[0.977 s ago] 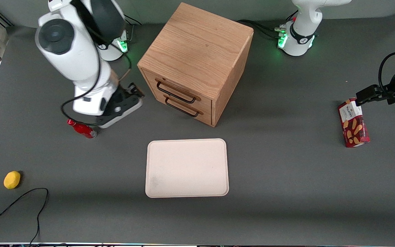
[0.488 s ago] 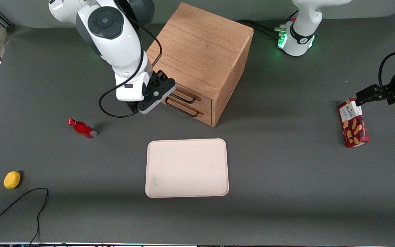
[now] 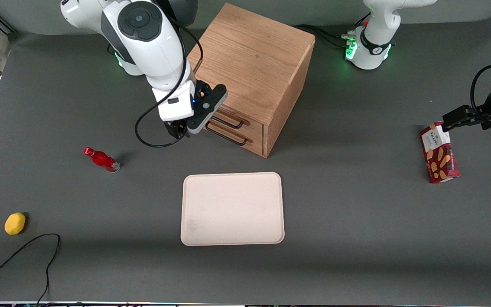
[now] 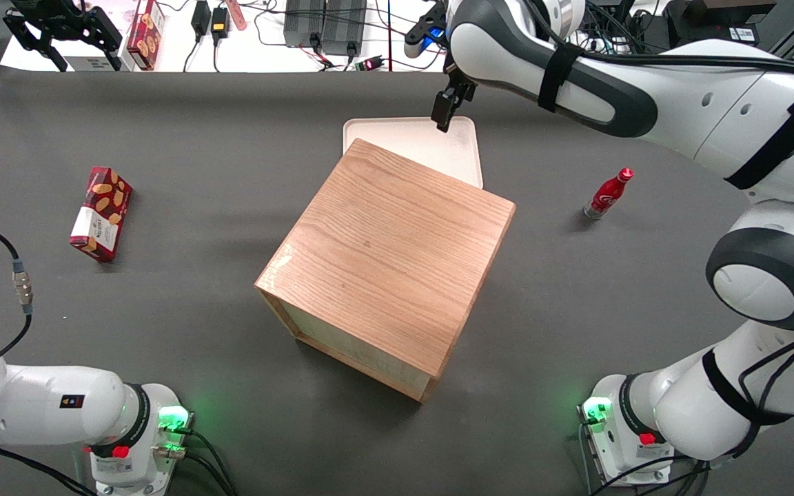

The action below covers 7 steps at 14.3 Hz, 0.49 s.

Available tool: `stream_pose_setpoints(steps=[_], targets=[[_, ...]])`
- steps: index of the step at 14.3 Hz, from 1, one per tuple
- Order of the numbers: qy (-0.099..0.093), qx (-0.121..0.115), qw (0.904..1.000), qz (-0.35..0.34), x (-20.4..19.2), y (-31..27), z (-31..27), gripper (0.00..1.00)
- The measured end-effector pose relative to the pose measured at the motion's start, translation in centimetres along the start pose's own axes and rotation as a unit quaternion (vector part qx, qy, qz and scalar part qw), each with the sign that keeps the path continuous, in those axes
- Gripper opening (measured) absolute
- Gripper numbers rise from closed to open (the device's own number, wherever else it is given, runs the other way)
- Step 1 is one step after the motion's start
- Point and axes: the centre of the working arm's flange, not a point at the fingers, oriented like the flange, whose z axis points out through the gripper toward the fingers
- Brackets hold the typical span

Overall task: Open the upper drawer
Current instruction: 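Lower the right gripper and align it with the upper drawer handle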

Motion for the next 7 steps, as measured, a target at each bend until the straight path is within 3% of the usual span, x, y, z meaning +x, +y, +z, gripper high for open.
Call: stream_pose_setpoints(steps=[4,7], targets=[[0.001,0.004,0.9989,-0.046,0.11,-0.37,0.01,1.00],[0.008,0.028,0.9984,-0.048,0.16,-0.69,0.04,1.00]])
